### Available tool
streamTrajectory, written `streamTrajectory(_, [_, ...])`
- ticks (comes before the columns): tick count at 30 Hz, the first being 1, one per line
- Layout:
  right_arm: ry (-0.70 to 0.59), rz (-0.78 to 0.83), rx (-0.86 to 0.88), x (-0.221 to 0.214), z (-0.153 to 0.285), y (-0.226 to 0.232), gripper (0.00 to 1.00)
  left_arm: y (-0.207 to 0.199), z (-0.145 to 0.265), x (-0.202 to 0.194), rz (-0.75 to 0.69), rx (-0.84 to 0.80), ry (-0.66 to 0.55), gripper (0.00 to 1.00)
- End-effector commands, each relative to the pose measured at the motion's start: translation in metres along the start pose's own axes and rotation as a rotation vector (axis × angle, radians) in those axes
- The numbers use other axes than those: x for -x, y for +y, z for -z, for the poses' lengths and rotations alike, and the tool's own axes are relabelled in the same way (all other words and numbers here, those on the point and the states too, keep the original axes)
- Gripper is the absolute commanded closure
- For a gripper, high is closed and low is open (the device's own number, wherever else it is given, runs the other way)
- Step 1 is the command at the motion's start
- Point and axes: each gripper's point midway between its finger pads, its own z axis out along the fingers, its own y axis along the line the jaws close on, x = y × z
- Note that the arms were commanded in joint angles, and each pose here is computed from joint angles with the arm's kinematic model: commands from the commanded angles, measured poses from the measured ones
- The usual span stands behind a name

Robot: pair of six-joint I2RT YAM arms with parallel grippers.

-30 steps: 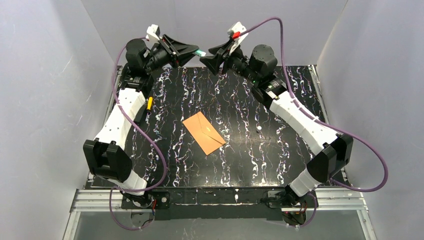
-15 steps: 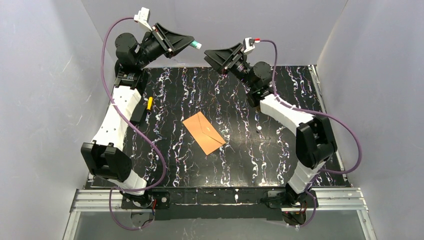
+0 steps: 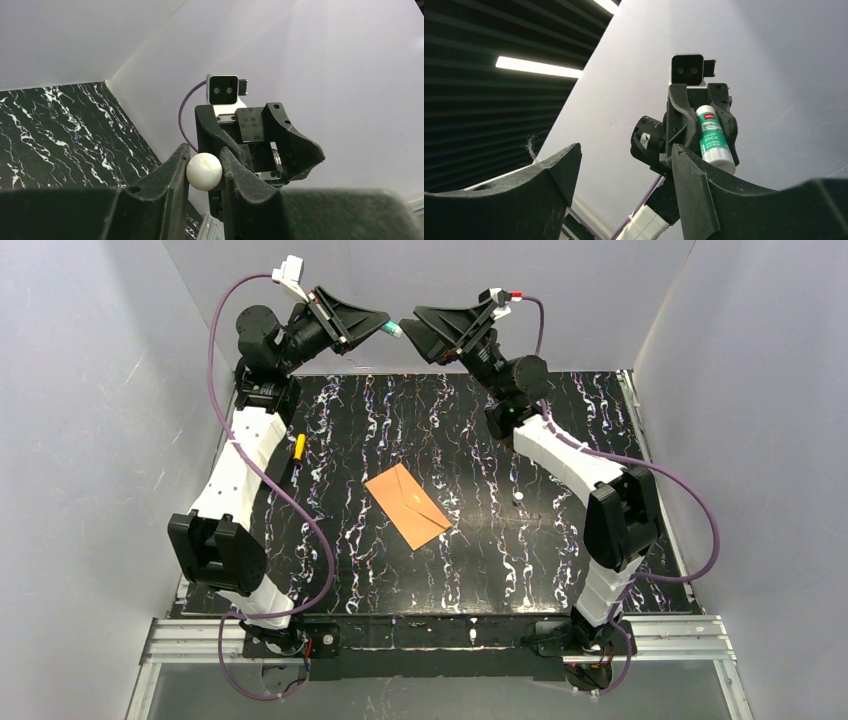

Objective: Place the letter into the envelope and seal it

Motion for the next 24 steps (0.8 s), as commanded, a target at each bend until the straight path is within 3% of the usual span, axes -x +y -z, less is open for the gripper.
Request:
streamTrajectory(1, [0.043, -0.036, 0.035, -0.012, -0.007, 0.004, 0.27, -0.027, 0.001, 0.005, -0.066, -0.075, -0.001, 1.0])
streamTrajectory(9, [-0.001, 0.087, -0.059, -0.008, -0.003, -0.002, 0.18, -0.032, 0.006, 0.006, -0.091, -0.074, -0.021, 1.0])
streamTrajectory(19, [0.089, 0.071, -0.219, -0.024, 0.0, -0.033, 0.14, -0.03, 0.005, 0.01, -0.091, -0.064, -0.038, 1.0])
streamTrajectory(24, [0.08, 0.018, -0.22, -0.025, 0.001, -0.04, 0.15, -0.027, 0.005, 0.008, -0.084, -0.058, -0.037, 1.0])
